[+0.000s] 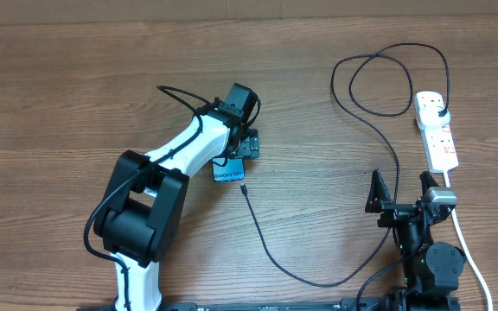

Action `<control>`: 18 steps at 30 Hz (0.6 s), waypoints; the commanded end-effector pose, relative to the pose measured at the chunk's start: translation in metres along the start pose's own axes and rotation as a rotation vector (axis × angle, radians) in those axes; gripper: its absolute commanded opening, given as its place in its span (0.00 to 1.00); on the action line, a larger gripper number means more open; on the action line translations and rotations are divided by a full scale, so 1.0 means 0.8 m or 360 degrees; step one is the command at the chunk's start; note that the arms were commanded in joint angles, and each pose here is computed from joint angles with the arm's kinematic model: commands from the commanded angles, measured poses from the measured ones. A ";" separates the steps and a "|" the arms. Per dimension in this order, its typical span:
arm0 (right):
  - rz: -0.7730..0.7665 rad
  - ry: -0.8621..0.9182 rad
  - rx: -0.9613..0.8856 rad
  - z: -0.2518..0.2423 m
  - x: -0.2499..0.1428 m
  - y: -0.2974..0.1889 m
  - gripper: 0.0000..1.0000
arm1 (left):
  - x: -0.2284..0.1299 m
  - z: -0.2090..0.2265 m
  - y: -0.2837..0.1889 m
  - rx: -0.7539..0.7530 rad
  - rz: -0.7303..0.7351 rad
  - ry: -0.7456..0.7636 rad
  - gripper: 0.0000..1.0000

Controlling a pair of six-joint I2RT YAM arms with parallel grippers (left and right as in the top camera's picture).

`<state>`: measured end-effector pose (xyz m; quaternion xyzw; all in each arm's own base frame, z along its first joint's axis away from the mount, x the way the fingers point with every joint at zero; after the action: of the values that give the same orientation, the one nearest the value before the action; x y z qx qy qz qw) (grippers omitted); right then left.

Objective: Plug charger to phone and switch on socket

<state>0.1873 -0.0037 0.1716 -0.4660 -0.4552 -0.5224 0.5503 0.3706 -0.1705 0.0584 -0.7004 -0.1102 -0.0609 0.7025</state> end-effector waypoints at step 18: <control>0.0015 0.0005 -0.0010 -0.002 -0.005 0.001 1.00 | -0.035 -0.004 0.032 -0.0069 0.0235 -0.0013 0.97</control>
<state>0.1873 -0.0036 0.1716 -0.4659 -0.4553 -0.5222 0.5504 0.3696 -0.1709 0.0580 -0.7028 -0.1072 -0.0584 0.7009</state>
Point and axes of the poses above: each gripper's point midway between its finger pads, its own y axis out along the fingers, its own z axis along the line the jaws close on, x = y × z, the point moved 6 cm from there along -y, back along the fingers
